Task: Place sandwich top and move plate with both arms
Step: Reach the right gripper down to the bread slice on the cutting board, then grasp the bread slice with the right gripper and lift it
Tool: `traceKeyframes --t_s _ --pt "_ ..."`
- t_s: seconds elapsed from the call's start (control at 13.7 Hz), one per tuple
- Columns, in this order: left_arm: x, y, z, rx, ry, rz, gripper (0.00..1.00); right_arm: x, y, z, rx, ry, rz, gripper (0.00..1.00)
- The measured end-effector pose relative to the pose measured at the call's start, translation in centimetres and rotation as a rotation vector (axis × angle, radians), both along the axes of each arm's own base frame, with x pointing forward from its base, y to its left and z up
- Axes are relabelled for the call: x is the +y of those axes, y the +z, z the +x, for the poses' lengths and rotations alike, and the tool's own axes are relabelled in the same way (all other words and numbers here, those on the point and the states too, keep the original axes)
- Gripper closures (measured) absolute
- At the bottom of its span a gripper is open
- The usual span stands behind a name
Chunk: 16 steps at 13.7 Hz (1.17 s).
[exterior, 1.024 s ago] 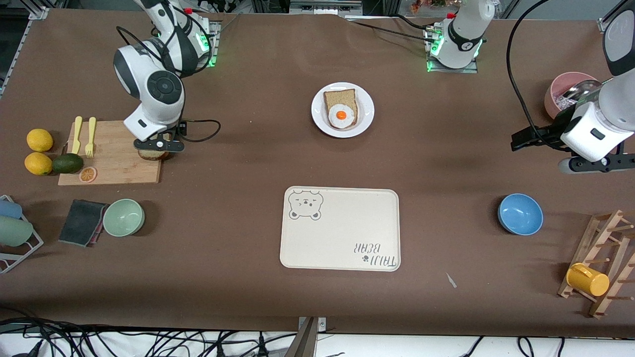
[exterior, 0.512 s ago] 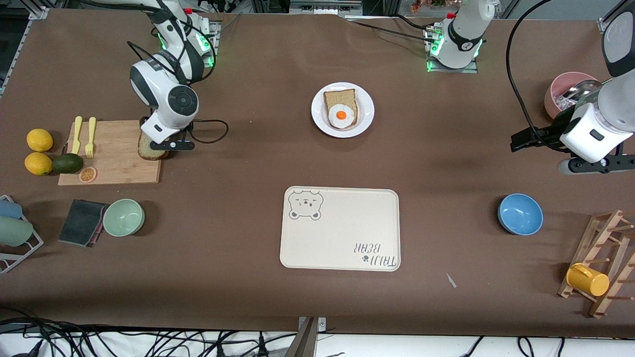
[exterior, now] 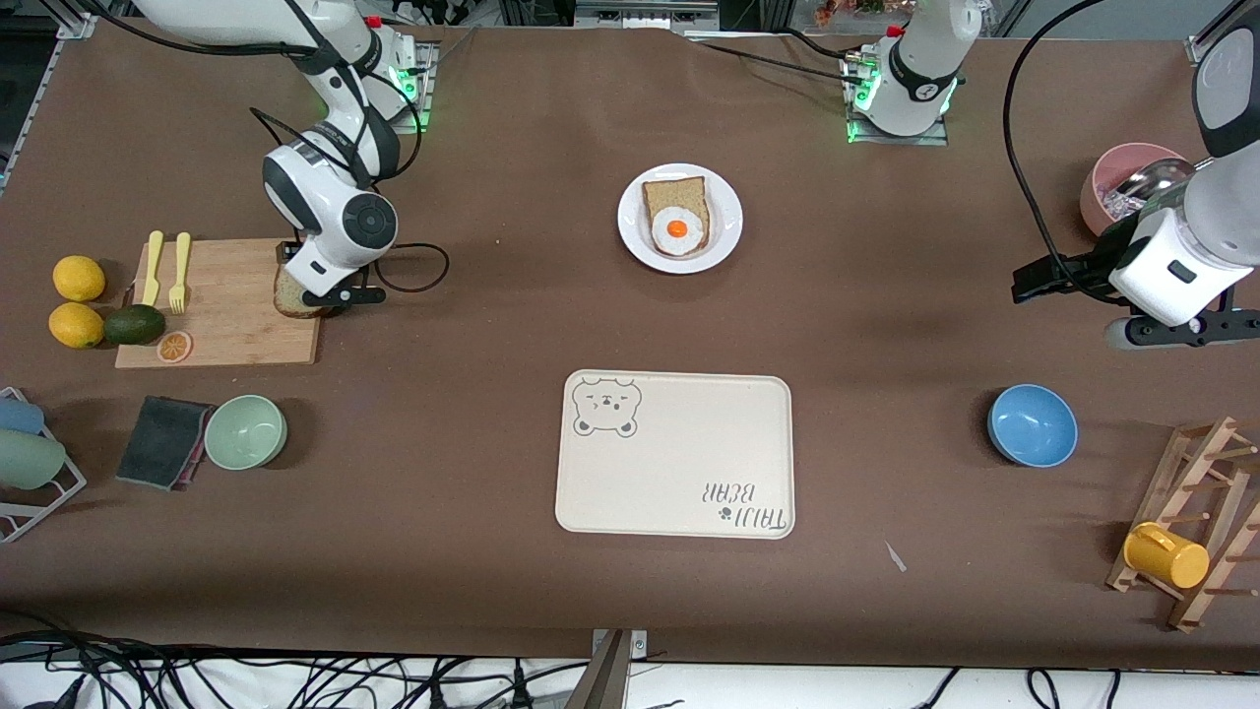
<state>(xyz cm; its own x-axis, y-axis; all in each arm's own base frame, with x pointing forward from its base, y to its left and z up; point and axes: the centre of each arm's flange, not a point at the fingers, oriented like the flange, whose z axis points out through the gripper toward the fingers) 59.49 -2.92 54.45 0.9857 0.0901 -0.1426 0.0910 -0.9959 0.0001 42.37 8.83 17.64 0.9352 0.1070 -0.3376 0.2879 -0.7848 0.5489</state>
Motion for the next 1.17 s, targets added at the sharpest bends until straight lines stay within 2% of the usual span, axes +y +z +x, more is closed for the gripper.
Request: traceKeyframes --t_s 0.22,0.88,1.02,1.1,1.17 --pt "0.0 -0.2 0.1 0.003 0.000 0.000 0.00 -0.2 -0.7 -0.1 -0.002 -0.005 -0.010 0.08" --pt "0.0 -0.3 0.1 0.005 0.000 0.000 0.00 -1.5 -1.2 0.5 -0.032 -0.045 0.015 0.08" --pt "0.0 -0.3 0.1 0.005 0.000 0.000 0.00 -1.5 -1.3 0.5 -0.036 -0.051 0.014 0.13" --pt "0.0 -0.3 0.1 0.005 0.000 0.000 0.00 -1.4 -1.4 0.4 -0.036 -0.053 0.014 0.20" --pt "0.0 -0.3 0.1 0.005 0.000 0.000 0.00 -1.4 -1.5 0.4 -0.034 -0.054 0.014 0.20"
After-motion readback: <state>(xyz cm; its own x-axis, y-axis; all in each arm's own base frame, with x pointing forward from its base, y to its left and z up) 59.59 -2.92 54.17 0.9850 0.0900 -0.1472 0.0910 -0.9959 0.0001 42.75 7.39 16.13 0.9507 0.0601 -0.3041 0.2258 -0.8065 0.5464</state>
